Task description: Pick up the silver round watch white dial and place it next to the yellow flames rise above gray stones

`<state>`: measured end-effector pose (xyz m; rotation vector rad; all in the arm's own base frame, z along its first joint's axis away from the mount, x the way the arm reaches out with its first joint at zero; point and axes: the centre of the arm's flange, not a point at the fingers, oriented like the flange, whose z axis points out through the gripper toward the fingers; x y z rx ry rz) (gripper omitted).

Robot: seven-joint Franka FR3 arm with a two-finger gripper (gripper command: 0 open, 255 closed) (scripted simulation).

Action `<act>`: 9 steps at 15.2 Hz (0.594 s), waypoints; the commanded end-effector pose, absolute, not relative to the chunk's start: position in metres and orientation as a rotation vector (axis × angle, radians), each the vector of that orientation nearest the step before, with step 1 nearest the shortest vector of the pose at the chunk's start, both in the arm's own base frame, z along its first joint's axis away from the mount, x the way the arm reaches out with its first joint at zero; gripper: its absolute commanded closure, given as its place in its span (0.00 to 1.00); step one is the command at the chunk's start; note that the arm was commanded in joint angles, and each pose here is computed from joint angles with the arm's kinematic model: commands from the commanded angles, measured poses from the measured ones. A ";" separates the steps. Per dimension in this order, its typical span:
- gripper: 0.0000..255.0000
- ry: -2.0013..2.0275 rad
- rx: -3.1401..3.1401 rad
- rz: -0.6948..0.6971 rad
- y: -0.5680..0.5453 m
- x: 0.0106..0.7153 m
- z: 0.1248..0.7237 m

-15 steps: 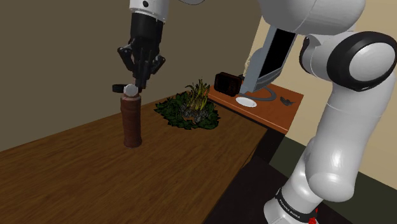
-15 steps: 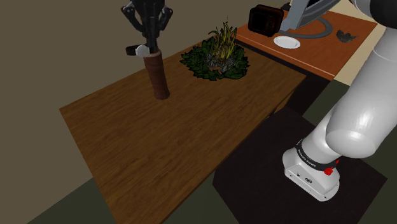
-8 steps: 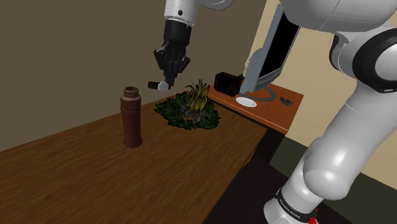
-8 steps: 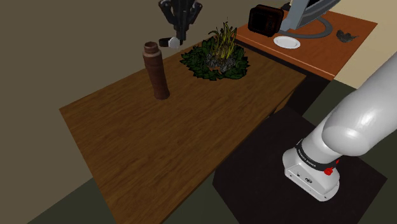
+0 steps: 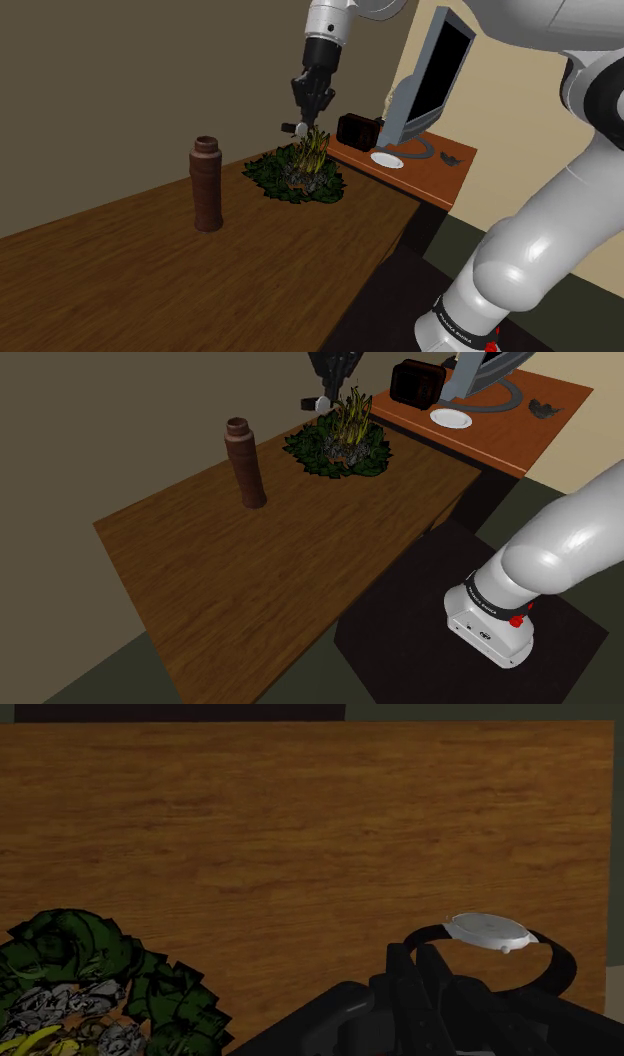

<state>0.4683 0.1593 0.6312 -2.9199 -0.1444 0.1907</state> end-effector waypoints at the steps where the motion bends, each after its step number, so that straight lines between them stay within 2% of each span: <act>1: 1.00 -0.147 -2.919 0.191 0.132 0.467 0.630; 9: 1.00 -0.147 -2.919 0.191 0.027 0.458 0.630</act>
